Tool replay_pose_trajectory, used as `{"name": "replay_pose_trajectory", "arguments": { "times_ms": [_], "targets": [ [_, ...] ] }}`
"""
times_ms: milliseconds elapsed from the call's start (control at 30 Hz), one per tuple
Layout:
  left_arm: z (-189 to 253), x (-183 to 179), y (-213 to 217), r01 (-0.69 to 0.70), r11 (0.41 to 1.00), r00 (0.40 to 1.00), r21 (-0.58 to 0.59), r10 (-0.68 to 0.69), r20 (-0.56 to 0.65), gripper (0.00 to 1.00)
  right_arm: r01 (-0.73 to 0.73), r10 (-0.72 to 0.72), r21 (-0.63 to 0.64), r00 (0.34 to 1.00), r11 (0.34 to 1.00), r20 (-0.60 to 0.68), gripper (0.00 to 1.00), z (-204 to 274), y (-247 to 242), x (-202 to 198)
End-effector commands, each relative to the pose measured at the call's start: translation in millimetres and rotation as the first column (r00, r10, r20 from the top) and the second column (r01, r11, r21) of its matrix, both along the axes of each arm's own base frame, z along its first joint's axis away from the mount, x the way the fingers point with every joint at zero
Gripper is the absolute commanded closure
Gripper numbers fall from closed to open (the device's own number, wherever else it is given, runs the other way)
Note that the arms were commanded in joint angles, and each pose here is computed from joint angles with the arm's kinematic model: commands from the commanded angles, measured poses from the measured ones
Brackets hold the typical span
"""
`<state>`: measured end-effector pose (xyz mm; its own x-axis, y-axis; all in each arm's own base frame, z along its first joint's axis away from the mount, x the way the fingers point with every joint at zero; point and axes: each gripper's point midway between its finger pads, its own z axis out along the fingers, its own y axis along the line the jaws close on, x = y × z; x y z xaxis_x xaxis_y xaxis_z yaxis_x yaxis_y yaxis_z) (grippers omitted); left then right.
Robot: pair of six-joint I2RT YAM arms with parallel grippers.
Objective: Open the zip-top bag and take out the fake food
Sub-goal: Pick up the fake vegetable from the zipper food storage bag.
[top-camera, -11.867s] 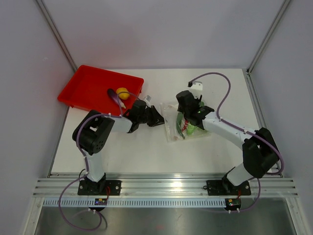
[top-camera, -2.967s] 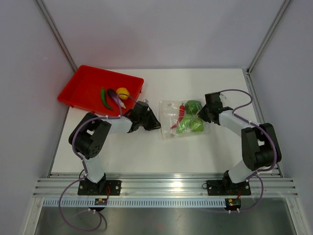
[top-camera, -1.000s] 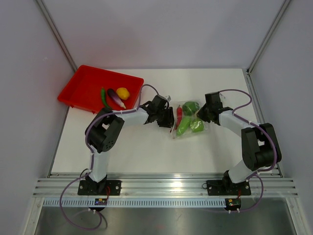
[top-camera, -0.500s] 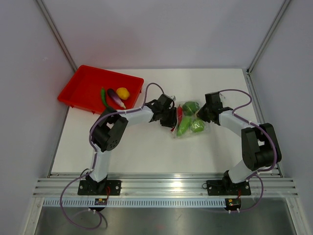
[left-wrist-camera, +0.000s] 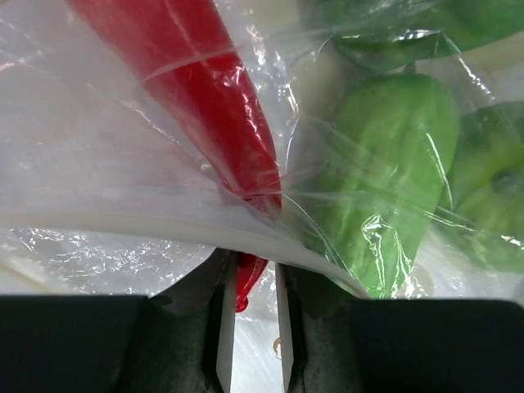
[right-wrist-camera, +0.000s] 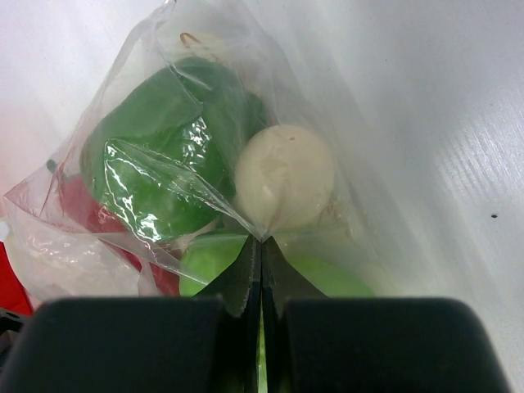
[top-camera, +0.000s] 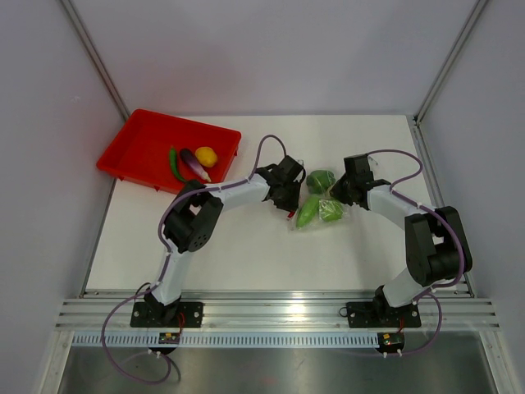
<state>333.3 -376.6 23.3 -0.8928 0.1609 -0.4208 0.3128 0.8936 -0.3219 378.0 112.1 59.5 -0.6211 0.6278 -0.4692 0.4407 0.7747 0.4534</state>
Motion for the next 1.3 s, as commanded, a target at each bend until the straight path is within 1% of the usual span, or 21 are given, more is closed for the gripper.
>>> {"name": "replay_pose_trajectory", "arguments": {
  "times_ms": [0,167,400,500,567,733,833,1067,1133,1267],
  "targets": [
    [-13,2,14,-0.002,0.995,1.000,0.099,0.001,0.004,0.82,-0.005,0.004,0.011,0.998,1.000,0.060,1.00,18,1,7],
    [-4,1,14,-0.003,0.996,1.000,0.090,0.001,0.013,0.89,0.013,-0.013,-0.004,0.998,1.000,0.060,1.00,17,-3,8],
    [25,-1,17,0.005,0.998,0.999,0.060,-0.008,0.052,0.90,0.051,-0.051,-0.010,0.997,0.999,0.049,1.00,13,-12,8],
    [32,4,26,-0.019,0.996,0.997,0.081,0.012,0.080,0.90,0.081,-0.080,-0.018,0.996,0.997,0.045,1.00,12,-18,8],
    [37,6,27,-0.022,0.997,0.996,0.074,0.016,0.087,0.90,0.116,-0.115,-0.028,0.992,0.993,0.043,1.00,10,-25,7],
    [46,9,35,-0.039,0.998,0.995,0.058,0.033,0.094,0.91,0.298,-0.296,-0.078,0.954,0.951,0.033,1.00,10,-58,-6],
    [53,10,38,-0.044,0.998,0.994,0.039,0.039,0.102,0.91,0.328,-0.325,-0.076,0.944,0.941,0.055,1.00,13,-62,-6],
    [69,12,46,-0.053,0.999,0.991,0.014,0.051,0.120,0.93,0.390,-0.389,-0.111,0.921,0.914,0.036,1.00,12,-73,-14],
    [75,8,45,-0.033,0.999,0.993,-0.007,0.034,0.111,0.93,0.416,-0.414,-0.118,0.909,0.902,0.039,1.00,13,-77,-14],
    [80,-6,36,0.033,0.999,0.998,-0.044,-0.030,0.056,0.94,0.433,-0.432,-0.130,0.901,0.892,0.037,1.00,15,-80,-16]
  ]
}}
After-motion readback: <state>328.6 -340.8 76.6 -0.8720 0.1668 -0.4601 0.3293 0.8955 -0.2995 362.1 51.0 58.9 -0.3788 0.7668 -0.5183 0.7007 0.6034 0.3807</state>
